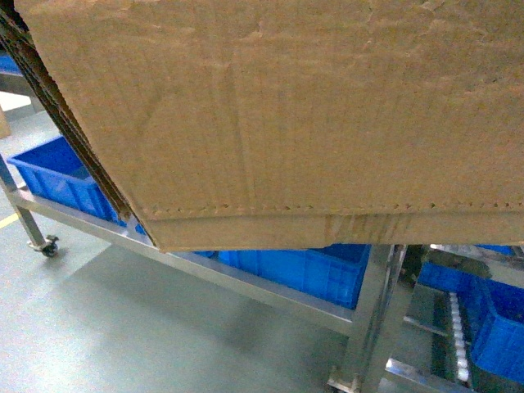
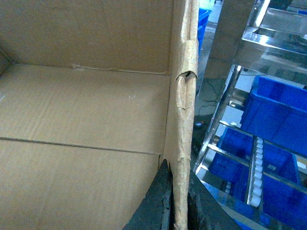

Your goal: Sort boxes to right shelf from conveyor

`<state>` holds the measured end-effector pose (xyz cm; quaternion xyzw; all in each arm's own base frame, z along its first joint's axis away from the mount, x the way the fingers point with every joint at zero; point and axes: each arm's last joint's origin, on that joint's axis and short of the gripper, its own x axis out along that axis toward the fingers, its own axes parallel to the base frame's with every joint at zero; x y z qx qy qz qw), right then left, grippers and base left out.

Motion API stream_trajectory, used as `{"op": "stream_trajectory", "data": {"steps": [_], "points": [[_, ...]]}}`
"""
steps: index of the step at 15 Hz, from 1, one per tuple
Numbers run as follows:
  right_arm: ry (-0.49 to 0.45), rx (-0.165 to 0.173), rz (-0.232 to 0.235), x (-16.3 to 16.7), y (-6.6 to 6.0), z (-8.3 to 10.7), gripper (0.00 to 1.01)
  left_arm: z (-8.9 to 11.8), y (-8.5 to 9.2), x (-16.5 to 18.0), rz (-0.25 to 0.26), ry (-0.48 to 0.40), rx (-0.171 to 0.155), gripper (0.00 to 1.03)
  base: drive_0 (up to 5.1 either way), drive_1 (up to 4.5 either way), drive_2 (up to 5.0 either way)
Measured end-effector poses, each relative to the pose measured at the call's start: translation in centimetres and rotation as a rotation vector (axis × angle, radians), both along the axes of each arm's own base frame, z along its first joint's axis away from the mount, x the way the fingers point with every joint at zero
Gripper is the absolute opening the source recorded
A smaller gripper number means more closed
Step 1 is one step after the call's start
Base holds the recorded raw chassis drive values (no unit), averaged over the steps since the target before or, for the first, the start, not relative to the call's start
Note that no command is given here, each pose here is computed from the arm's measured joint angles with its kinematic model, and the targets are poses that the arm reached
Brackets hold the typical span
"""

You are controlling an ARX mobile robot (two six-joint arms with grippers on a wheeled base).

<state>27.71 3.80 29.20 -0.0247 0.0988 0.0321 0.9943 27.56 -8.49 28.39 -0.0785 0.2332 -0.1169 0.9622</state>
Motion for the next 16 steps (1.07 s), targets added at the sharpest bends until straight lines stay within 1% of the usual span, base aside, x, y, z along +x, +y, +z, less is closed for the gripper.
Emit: {"op": "stream_trajectory", "data": {"steps": [4,5,6,16], "points": [[0.005,-0.001,0.000,0.10,0.02,-0.14,0.04,-0.01,0.02,0.03,0.000,-0.001,0.000,0.04,-0.9,-0.86,-0.9],[0.005,-0.001,0.001,0.11,0.03,-0.14,0.04,-0.03,0.05,0.02,0.002,0.002,0.001,0.04,0.0,-3.73,3.7],[0.011,-0.002,0.001,0.05,0.02,-0.16,0.04,-0.07,0.06,-0.04,0.002,0.008,0.003,0.04,0.0,0.00,0.0],[0.001,0.000,0.001,0.01,0.01,-0.02,0.04,0.03,0.05,-0.02,0.001,-0.001,0.000,0.04,-1.6,-1.63,-1.6]]}}
